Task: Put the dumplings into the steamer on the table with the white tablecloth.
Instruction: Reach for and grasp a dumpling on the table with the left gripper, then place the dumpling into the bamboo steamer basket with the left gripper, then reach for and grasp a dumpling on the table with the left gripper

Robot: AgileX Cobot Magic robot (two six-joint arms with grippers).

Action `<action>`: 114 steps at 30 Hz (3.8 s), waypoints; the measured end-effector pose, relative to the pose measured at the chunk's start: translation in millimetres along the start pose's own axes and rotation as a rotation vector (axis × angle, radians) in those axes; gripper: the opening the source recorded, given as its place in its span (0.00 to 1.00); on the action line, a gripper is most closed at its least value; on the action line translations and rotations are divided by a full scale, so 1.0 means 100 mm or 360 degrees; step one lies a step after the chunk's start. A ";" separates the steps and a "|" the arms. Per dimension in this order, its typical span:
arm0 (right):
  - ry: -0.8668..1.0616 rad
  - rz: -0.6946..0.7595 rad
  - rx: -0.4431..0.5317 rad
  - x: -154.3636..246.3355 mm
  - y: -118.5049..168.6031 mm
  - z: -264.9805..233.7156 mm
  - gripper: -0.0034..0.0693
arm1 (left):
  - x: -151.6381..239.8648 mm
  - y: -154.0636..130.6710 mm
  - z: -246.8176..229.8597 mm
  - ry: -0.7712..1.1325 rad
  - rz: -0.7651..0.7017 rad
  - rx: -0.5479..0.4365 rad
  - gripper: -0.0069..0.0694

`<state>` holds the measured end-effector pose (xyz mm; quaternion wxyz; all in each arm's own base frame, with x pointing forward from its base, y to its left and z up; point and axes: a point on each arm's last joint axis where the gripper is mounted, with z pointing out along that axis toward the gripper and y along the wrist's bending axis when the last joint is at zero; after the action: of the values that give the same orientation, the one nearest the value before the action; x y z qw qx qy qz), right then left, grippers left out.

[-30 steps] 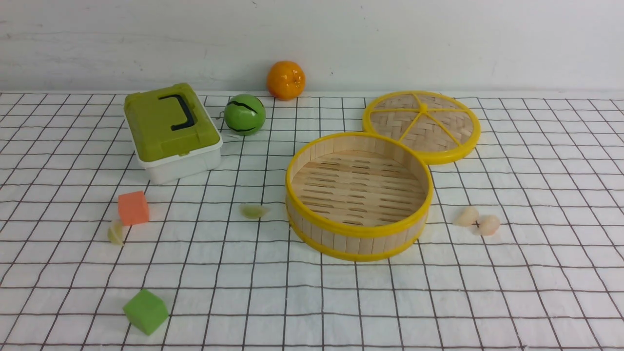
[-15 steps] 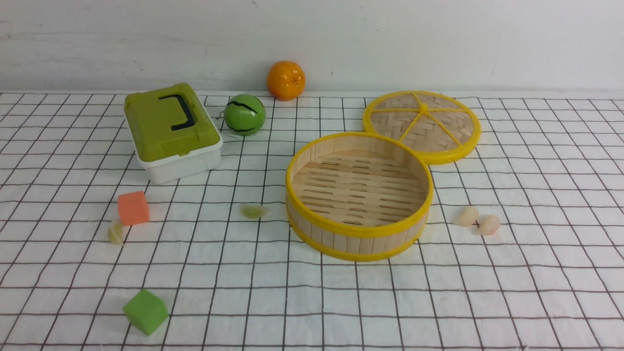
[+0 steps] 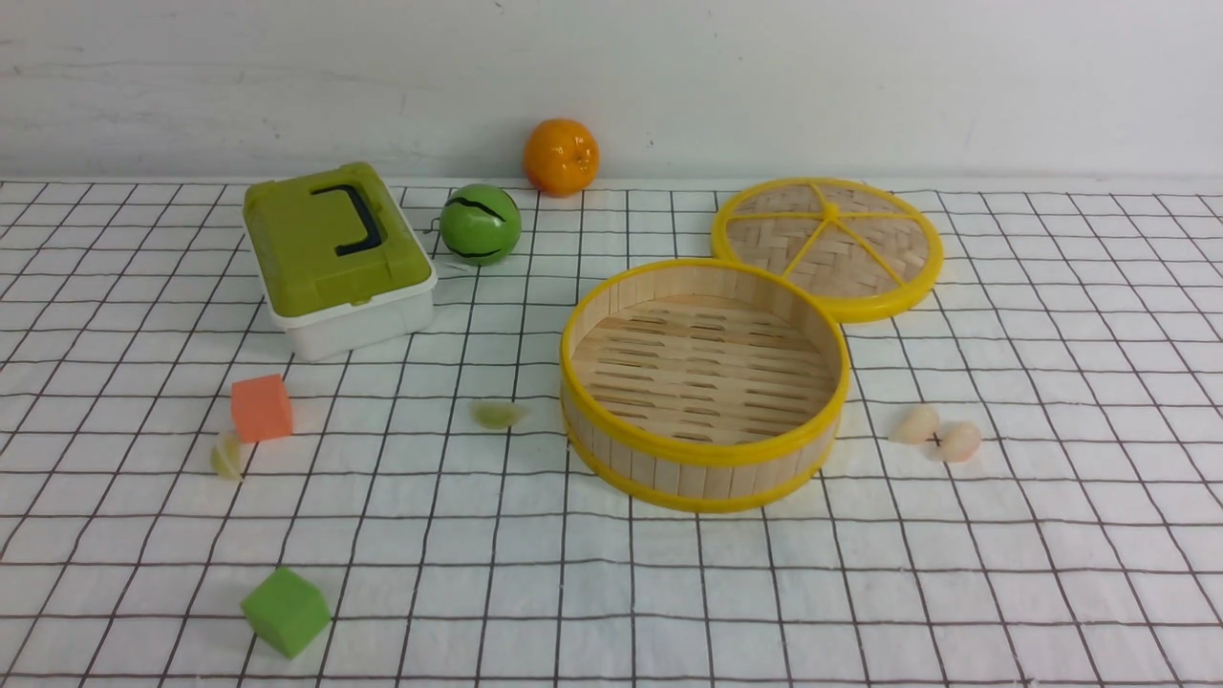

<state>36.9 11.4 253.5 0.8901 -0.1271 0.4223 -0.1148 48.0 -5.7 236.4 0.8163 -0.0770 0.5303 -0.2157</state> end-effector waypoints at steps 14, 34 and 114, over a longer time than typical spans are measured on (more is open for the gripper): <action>-0.0152 0.0518 0.0159 -0.47 -0.29 0.39 0.15 | -0.73 -0.31 0.67 0.0213 -0.0149 -0.0107 0.11; 0.2344 0.0617 -0.0329 0.59 0.12 0.79 0.04 | 0.51 0.30 2.45 0.1861 -0.0049 -0.0897 0.12; 0.2311 0.0688 -0.0858 0.74 0.63 0.92 0.09 | 1.89 -1.09 4.13 0.2325 0.0556 -0.0297 0.65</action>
<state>160.4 59.6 236.3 0.3346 -0.1467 0.9241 0.1119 454.6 -227.6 293.2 0.2698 0.1019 0.9569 -0.0335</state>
